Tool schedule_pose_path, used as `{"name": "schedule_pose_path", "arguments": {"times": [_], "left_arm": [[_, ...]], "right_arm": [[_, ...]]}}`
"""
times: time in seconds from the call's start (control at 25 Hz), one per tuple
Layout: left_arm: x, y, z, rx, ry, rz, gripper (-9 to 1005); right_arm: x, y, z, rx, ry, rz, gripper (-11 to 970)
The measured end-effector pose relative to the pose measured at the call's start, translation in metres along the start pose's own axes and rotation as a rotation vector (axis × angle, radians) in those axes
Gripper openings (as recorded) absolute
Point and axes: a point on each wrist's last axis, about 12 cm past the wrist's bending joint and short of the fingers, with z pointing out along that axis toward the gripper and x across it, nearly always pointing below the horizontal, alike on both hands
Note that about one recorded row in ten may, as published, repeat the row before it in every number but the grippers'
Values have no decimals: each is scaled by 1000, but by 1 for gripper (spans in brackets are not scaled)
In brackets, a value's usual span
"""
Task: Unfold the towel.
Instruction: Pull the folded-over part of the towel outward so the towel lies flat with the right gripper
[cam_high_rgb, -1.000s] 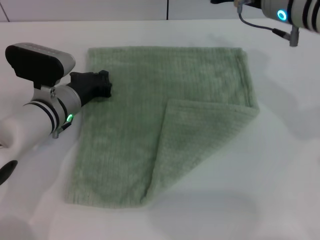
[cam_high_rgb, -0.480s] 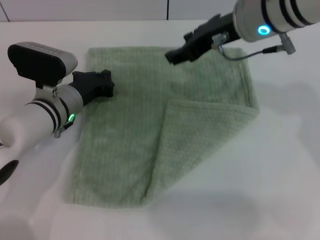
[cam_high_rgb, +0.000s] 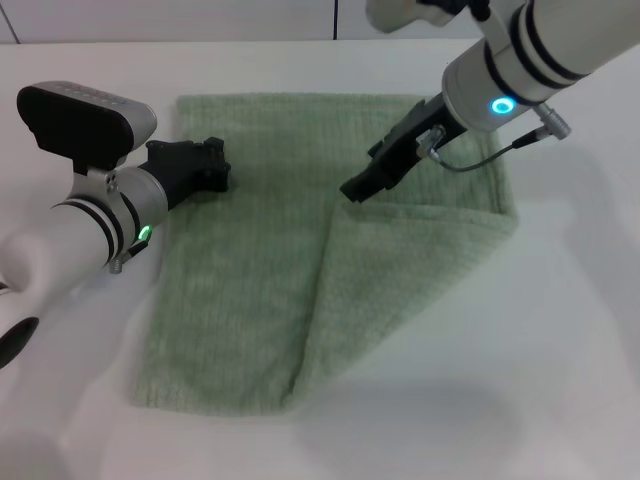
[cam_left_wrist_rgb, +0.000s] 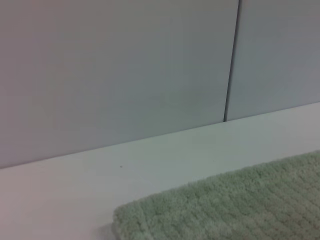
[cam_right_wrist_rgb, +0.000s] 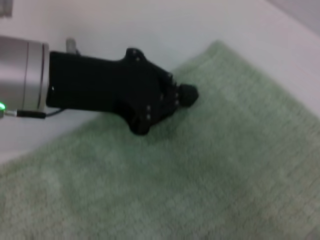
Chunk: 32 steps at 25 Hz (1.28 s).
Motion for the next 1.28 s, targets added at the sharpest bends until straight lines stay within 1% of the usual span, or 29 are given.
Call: {"name": "schedule_pose_path", "arguments": {"times": [0.28,0.4,0.44,0.56,1.04,1.28], "left_arm": [[-2,0,1,0,-2,3,-2],[-2,0,1,1,-3,4,-2],[-2,0,1,1,-3,3,-2],[-2,0,1,1,-3,4,-2],[-3,0,1,2,-5,4,-2],[-3,0,1,2,-5,4,-2]], "right_arm": [[3,-3,15,-14,32,0,641],[4,-3,21,-24,17,27,631],[5,-3,25,-35,-2,52,628],[5,-2,27,-40,-14,65,618],[8,-2,35,-26,-16,81,526],[7,1,39,-26,-25,80,517]]}}
